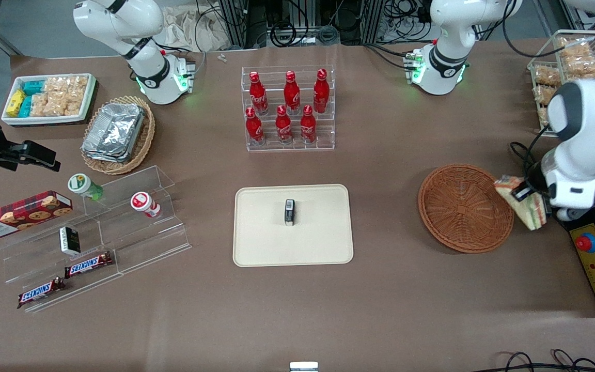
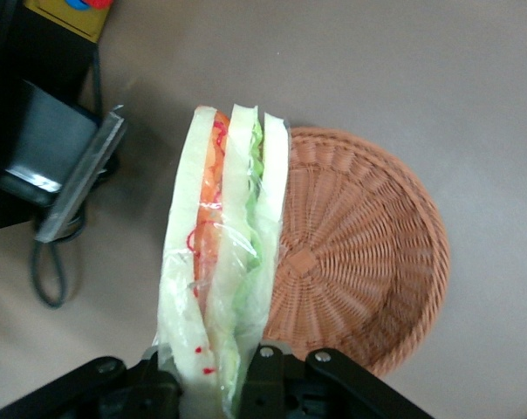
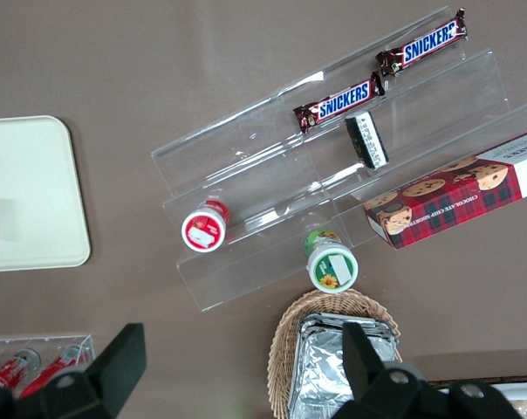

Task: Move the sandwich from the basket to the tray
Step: 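Lift the sandwich out of the basket with the left gripper, then carry the sandwich over the beige tray and lower it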

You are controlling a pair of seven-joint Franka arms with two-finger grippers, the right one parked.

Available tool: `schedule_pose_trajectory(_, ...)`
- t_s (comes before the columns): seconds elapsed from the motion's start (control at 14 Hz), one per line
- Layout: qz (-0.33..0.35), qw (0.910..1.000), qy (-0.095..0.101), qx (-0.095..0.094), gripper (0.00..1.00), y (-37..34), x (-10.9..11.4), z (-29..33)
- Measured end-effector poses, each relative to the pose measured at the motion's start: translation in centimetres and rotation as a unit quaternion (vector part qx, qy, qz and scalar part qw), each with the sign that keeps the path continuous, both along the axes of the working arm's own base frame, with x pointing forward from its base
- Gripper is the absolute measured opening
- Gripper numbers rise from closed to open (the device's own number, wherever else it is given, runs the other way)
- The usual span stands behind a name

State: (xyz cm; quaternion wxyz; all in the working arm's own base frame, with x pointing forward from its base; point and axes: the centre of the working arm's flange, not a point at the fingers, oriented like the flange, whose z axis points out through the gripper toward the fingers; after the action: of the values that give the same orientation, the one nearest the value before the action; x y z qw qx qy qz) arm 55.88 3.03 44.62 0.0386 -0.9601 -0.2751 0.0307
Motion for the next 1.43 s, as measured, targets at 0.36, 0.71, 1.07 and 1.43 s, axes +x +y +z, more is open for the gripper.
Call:
schedule_pose_trajectory(0.36,-0.104,0.9933,-0.008,-0.049,0.19,-5.5,0.3,13.3)
schedule_pose_trajectory(0.71,-0.240,0.9678,-0.014,-0.074,0.19,-21.7,0.5,10.8)
schedule_pose_trajectory(1.07,-0.240,0.9656,-0.034,-0.093,0.19,-34.7,1.9,0.6)
schedule_pose_trajectory(1.43,-0.224,0.9714,-0.025,-0.075,0.19,-45.1,2.1,-14.2)
